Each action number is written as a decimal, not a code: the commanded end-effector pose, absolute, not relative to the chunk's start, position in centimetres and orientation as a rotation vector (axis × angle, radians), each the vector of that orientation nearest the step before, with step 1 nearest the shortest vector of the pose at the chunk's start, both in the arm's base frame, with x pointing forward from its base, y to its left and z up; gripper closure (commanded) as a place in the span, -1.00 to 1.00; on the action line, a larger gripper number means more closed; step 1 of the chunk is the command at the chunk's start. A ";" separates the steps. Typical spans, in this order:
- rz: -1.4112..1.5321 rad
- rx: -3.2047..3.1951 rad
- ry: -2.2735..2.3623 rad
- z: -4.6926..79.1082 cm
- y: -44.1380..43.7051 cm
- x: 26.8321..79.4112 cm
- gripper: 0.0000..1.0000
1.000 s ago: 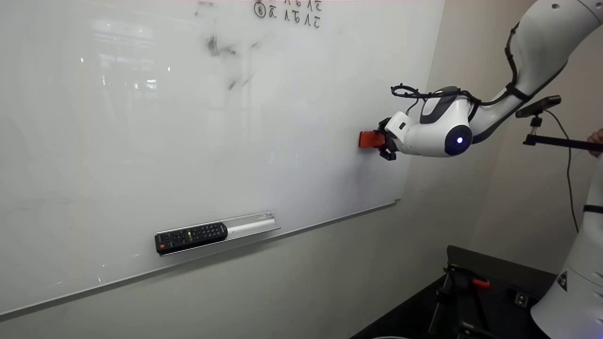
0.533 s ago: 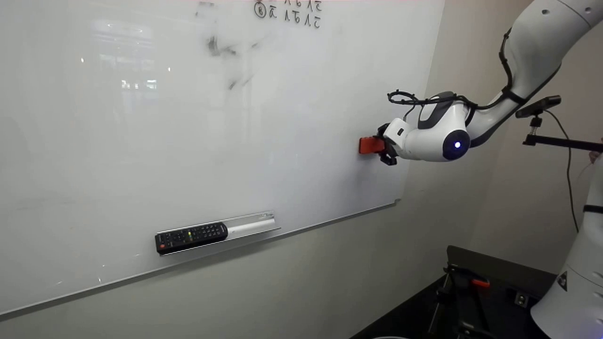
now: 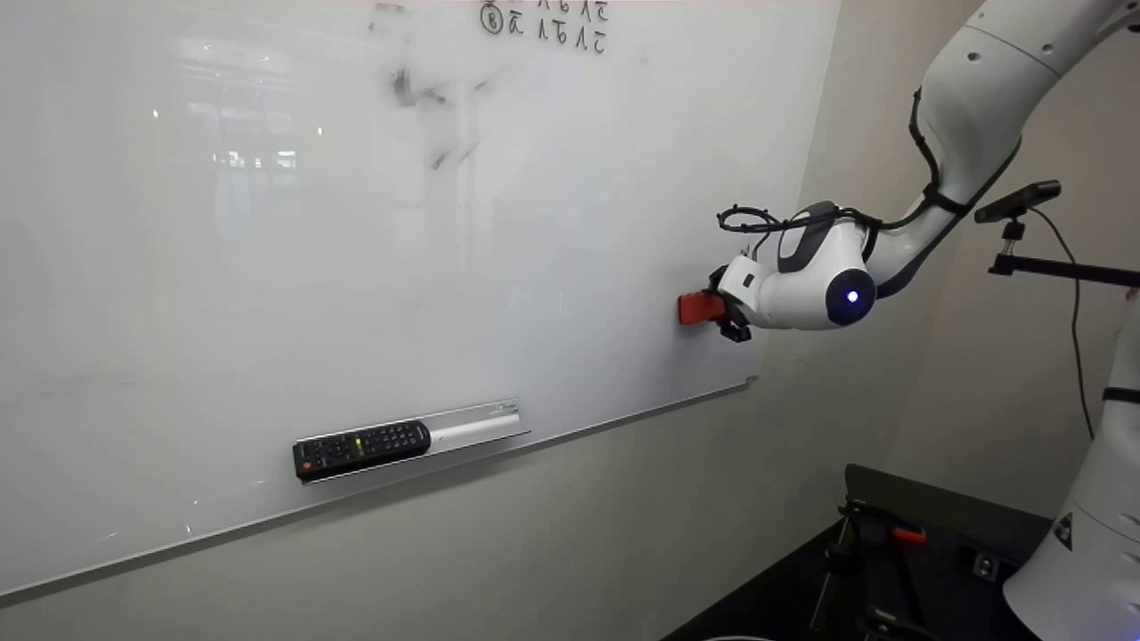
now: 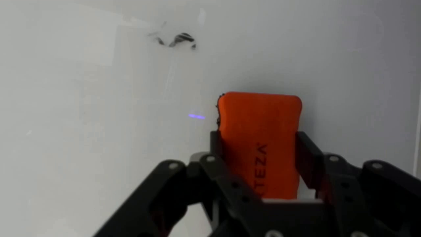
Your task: Use the orange eraser to wipe the bottom right corner of the whiteboard
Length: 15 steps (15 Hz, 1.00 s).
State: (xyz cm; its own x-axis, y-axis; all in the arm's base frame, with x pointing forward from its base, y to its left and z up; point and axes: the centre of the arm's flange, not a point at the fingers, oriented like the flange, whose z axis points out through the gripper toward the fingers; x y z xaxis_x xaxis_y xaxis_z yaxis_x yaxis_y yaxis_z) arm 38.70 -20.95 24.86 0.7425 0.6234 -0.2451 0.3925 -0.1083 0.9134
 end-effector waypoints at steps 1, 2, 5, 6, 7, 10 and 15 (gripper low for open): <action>0.244 1.779 0.911 24.5 -21.5 40.9 0.40; 0.267 1.797 0.949 24.7 -20.5 40.7 0.40; 0.330 1.810 1.040 25.2 -18.0 40.8 0.40; 0.352 1.803 1.073 25.3 -17.0 40.9 0.40; 0.368 1.792 1.107 25.4 -15.9 41.1 0.40; 0.427 1.742 1.197 25.7 -12.5 41.6 0.40; 0.437 1.712 1.244 24.7 -10.0 42.4 0.40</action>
State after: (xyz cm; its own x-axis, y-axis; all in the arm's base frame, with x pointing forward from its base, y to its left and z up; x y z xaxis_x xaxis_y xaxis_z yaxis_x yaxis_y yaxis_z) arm 42.39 -9.94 24.67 0.4189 0.8785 -0.2297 0.5424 -0.0392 0.8392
